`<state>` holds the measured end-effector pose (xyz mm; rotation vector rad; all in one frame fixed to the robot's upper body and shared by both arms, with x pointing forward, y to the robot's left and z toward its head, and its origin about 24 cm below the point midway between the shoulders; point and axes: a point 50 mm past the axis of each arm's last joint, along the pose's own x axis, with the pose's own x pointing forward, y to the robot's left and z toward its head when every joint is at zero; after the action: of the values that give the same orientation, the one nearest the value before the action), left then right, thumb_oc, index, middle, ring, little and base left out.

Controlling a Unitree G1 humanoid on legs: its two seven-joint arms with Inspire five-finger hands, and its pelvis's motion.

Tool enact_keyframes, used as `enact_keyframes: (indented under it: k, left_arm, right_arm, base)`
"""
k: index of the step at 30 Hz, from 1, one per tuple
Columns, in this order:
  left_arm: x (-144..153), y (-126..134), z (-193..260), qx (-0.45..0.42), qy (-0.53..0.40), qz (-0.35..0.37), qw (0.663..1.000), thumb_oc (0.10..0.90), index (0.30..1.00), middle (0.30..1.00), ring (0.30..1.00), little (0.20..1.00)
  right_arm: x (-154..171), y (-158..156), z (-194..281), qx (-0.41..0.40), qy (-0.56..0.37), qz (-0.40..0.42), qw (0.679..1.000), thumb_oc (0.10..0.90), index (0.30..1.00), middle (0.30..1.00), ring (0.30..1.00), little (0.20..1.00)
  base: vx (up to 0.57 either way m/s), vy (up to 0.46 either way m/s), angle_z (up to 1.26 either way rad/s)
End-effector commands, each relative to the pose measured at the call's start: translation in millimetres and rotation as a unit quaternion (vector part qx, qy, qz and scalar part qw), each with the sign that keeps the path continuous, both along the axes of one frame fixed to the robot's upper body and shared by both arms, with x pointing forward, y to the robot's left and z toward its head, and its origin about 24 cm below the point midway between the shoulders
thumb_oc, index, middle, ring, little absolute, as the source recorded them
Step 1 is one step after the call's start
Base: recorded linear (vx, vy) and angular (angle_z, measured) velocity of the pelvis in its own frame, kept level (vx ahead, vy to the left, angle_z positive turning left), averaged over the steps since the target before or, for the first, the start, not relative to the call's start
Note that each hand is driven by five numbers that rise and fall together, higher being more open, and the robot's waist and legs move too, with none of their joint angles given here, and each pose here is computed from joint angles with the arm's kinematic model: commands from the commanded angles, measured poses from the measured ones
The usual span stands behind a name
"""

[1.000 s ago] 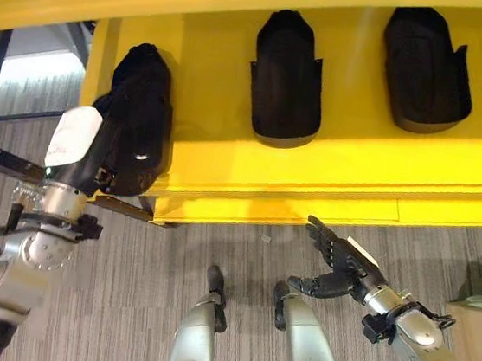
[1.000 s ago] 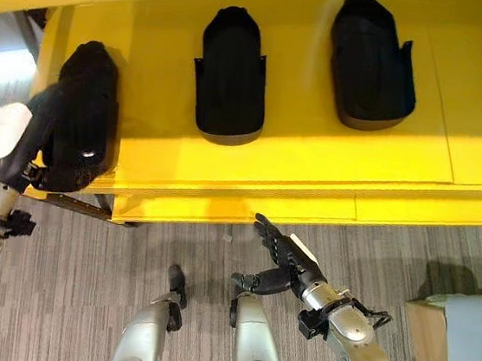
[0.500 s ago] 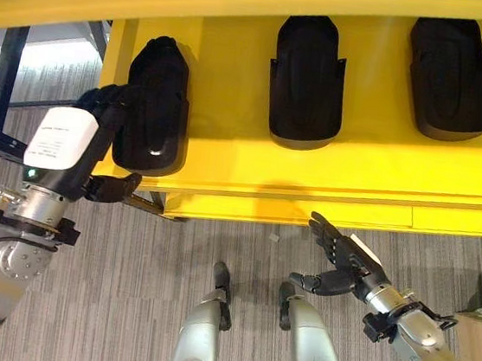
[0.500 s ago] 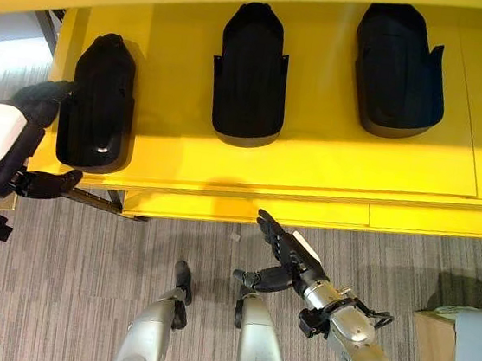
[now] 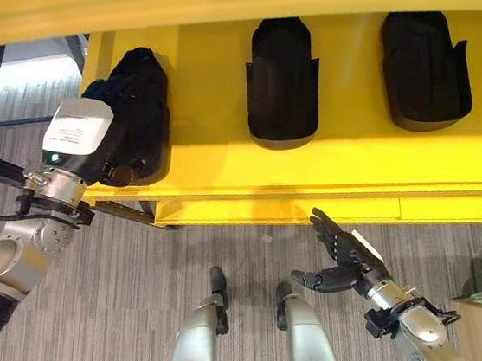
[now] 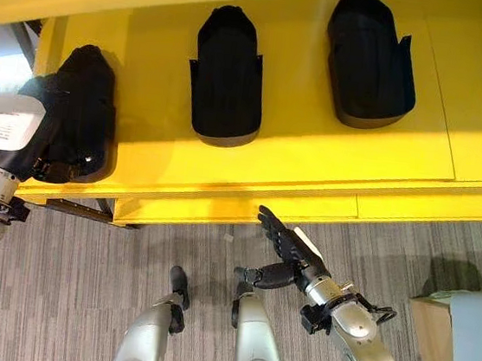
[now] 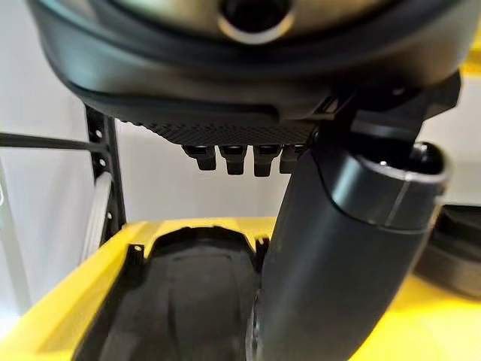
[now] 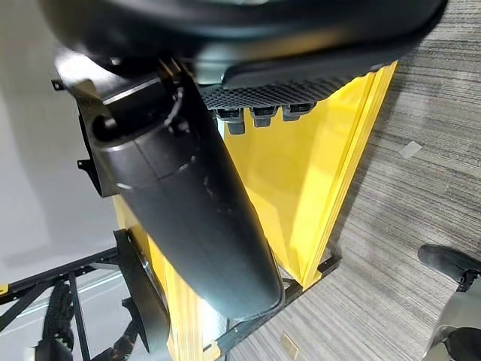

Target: Move parts from the plastic box to the shelf.

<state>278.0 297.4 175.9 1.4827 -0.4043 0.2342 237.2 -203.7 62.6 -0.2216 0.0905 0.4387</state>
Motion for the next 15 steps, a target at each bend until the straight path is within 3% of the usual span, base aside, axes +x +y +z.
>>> enact_keyframes:
  k: [1, 12, 15]
  left_arm:
    - [2.7, 8.2, 48.4, 0.037, -0.079, 0.017, 0.996, 0.900, 1.000, 1.000, 1.000, 1.000]
    - [4.8, 5.4, 25.7, 0.057, -0.009, 0.025, 0.998, 0.900, 1.000, 1.000, 1.000, 1.000]
    - [1.5, 12.3, 29.0, 0.018, -0.038, 0.043, 0.998, 0.900, 1.000, 1.000, 1.000, 1.000]
  right_arm:
    - [9.6, 14.3, 32.9, 0.034, -0.082, 0.046, 0.995, 0.900, 1.000, 1.000, 1.000, 1.000]
    - [10.4, 7.1, 38.1, 0.023, -0.083, 0.046, 0.995, 0.900, 1.000, 1.000, 1.000, 1.000]
    - [9.8, 5.5, 38.6, 0.025, -0.083, 0.042, 0.995, 0.900, 1.000, 1.000, 1.000, 1.000]
  base:
    - [0.01, 0.018, -0.05]
    - [0.01, 0.019, -0.04]
    - [0.00, 0.000, 0.00]
